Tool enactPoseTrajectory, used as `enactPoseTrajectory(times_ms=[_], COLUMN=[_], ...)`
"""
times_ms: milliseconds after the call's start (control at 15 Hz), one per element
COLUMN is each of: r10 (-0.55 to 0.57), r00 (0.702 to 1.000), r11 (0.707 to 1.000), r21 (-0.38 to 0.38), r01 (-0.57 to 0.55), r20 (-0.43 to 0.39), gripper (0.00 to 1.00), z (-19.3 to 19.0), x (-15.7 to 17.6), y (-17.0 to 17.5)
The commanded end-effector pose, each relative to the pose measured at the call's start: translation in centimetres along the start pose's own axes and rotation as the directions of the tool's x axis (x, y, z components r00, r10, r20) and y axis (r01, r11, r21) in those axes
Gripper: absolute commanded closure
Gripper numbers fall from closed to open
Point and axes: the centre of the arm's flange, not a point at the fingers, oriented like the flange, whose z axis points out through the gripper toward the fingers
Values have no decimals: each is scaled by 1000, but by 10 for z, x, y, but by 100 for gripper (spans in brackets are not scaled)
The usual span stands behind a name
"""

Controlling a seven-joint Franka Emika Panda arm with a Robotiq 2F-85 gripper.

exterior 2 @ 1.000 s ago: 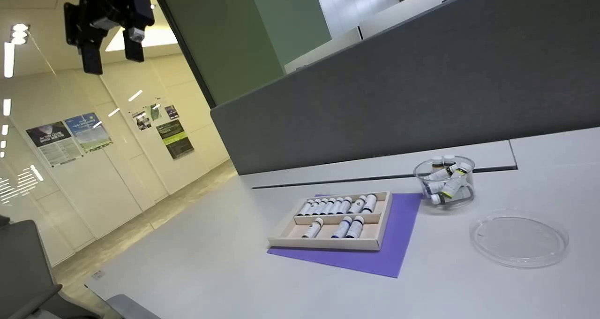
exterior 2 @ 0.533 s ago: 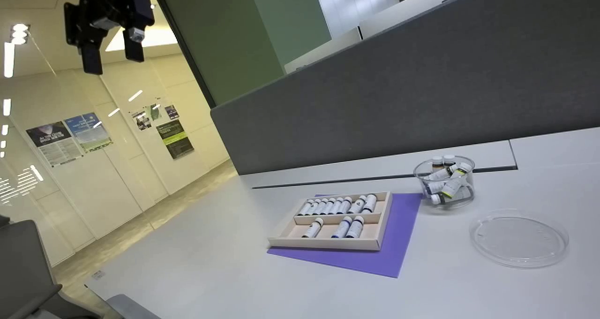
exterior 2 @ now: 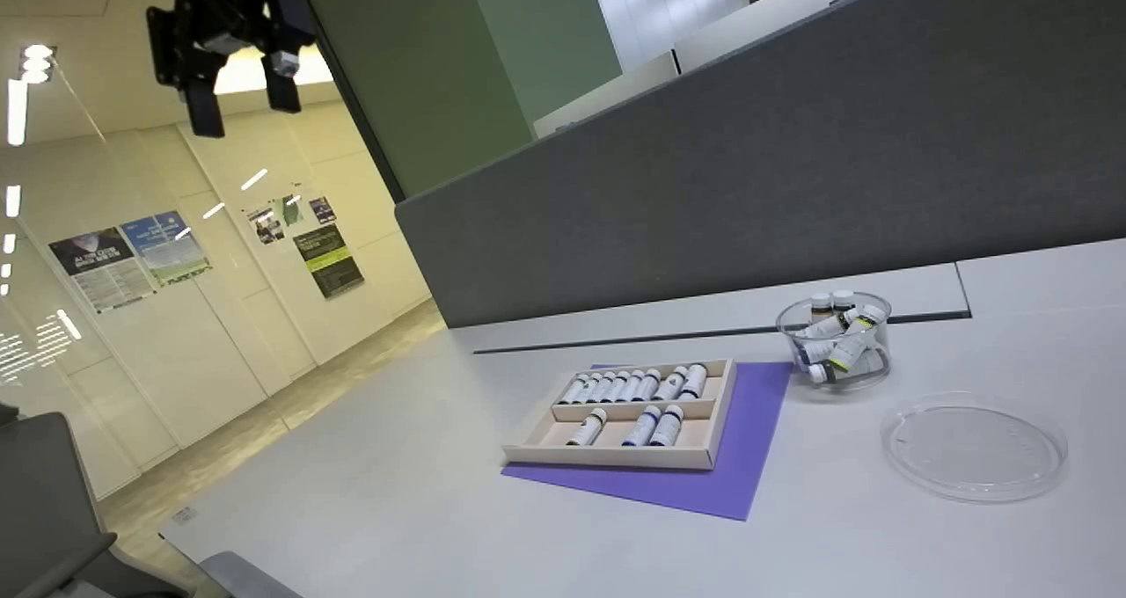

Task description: Pick up the three small bottles from the bottom compartment of the wooden tray and put them on the table.

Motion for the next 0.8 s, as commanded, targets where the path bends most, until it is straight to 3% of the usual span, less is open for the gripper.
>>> enactPoseTrajectory(times_ms=[0,133,400,733], r10=[-7,-25,-7,93], r00=[990,985,988,991], r11=[995,991,988,989], r21=[-98,-131,-151,-108], r01=[-7,3,-17,-103], r20=[-140,-170,-154,-94], gripper=[0,0,0,0], z=[-2,0,23,62], x=[40,70,132,195], y=[28,48,87,118])
